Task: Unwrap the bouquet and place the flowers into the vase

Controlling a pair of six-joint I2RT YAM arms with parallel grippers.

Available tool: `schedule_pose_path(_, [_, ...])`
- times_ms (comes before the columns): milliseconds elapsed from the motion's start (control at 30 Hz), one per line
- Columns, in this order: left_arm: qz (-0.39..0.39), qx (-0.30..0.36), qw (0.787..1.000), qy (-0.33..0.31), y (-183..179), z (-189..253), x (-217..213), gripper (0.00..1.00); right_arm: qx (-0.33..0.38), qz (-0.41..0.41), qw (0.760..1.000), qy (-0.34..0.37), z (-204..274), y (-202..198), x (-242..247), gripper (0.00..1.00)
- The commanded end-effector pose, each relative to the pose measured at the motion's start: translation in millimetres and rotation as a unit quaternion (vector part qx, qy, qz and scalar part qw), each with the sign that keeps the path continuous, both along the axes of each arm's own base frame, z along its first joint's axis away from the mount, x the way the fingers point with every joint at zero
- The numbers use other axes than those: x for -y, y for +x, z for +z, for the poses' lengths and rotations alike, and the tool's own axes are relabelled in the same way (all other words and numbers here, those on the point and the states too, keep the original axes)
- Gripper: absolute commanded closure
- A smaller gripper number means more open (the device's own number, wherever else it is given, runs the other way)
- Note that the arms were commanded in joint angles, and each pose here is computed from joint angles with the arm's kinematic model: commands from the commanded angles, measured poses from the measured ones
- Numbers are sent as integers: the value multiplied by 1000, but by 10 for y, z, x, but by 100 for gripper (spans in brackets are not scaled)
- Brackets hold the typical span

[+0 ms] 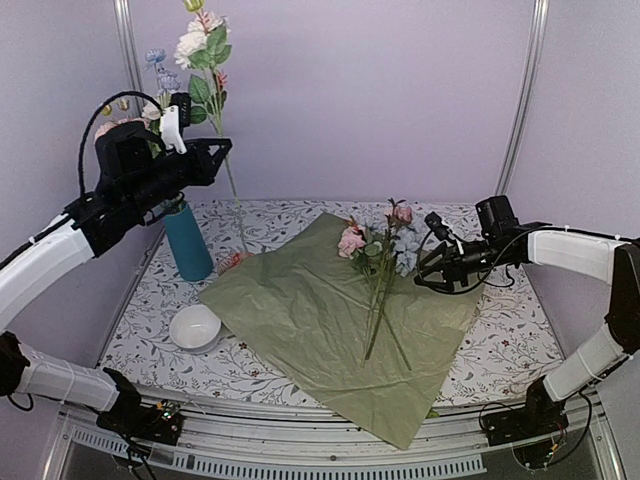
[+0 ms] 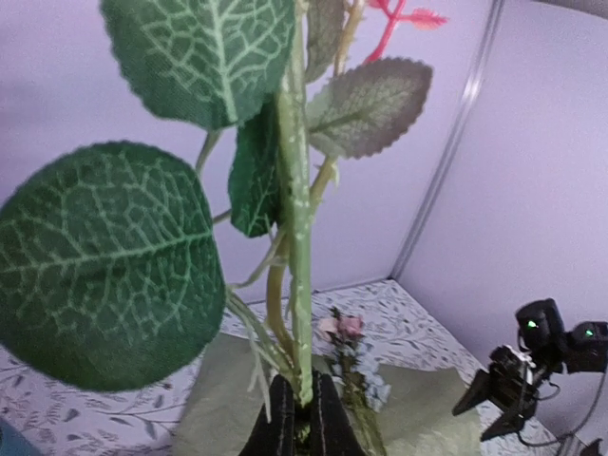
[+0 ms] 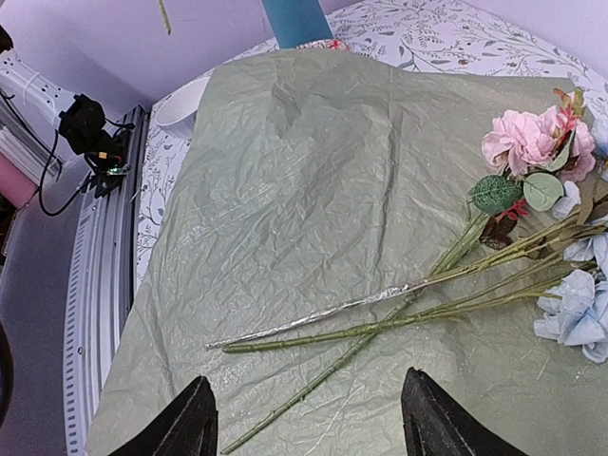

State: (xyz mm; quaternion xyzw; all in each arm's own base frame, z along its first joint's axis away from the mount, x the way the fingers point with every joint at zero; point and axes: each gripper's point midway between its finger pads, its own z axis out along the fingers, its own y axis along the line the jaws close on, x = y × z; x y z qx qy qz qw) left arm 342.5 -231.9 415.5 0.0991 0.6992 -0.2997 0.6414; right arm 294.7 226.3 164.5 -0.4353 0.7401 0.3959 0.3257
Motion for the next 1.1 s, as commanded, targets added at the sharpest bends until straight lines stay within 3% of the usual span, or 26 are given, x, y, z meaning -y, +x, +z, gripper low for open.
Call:
schedule_pose_path(0, [141,32,988,62,147,365,-819,100,19,-1,1000,-2,40,84,-5,32])
schedule_pose_path(267, [333,108,936,39,237,831,-1753,100,29,-2,1000,-6,60,73,10,32])
schedule_pose_path(533, [401,144,903,63,416,966,-2058,100,38,-7,999,-13,65,79,36,32])
schedule_pose_path(1067, [414,117,901,58,977,662,-2452,100,46,-18,999,-21,54,107,98,32])
